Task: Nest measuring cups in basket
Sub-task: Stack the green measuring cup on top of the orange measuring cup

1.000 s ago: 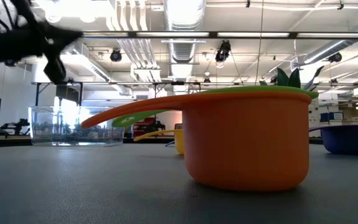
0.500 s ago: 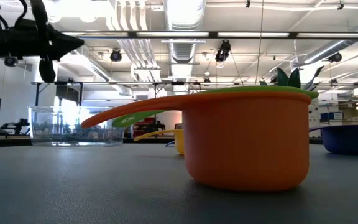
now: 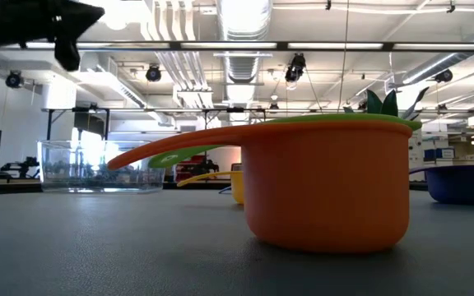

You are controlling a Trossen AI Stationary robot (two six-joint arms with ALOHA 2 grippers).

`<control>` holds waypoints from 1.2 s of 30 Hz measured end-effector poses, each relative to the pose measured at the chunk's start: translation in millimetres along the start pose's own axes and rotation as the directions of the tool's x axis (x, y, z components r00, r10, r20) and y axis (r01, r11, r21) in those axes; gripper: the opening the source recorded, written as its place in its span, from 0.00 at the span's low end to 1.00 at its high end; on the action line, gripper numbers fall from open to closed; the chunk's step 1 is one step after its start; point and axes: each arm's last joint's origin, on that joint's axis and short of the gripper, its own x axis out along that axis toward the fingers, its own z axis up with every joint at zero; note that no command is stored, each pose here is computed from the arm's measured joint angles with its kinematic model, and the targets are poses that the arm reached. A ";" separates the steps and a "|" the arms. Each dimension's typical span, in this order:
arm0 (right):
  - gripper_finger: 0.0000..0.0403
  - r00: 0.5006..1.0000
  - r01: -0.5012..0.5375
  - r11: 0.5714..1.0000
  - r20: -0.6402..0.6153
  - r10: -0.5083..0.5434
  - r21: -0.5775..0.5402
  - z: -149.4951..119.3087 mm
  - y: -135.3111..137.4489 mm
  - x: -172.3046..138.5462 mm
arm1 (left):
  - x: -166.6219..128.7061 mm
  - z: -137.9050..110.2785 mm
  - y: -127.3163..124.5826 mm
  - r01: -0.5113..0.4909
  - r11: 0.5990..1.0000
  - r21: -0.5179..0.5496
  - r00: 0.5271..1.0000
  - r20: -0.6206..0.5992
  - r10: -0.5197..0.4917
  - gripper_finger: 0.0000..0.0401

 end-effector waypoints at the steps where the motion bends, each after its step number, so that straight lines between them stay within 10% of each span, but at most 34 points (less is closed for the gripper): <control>1: 0.29 1.000 0.003 1.000 0.001 -0.003 -0.002 0.2 -0.7 0.1 | 2.9 5.3 -2.9 0.026 1.000 0.008 1.000 -0.013 -0.026 0.00; 10: 0.29 1.000 0.030 1.000 0.005 -0.030 0.000 0.7 -3.6 0.6 | 47.1 30.9 -16.9 0.168 0.985 0.028 0.959 -0.234 -0.157 0.00; 20: 0.29 1.000 0.029 1.000 0.001 -0.029 0.001 0.3 -3.3 0.5 | 112.7 6.5 -30.6 0.303 0.953 0.025 0.849 -0.462 -0.258 0.00; 36: 0.29 1.000 0.019 1.000 0.001 -0.019 0.002 -0.9 1.9 -0.6 | 159.7 -34.5 -128.3 0.386 0.868 0.312 0.668 -0.744 -0.030 0.00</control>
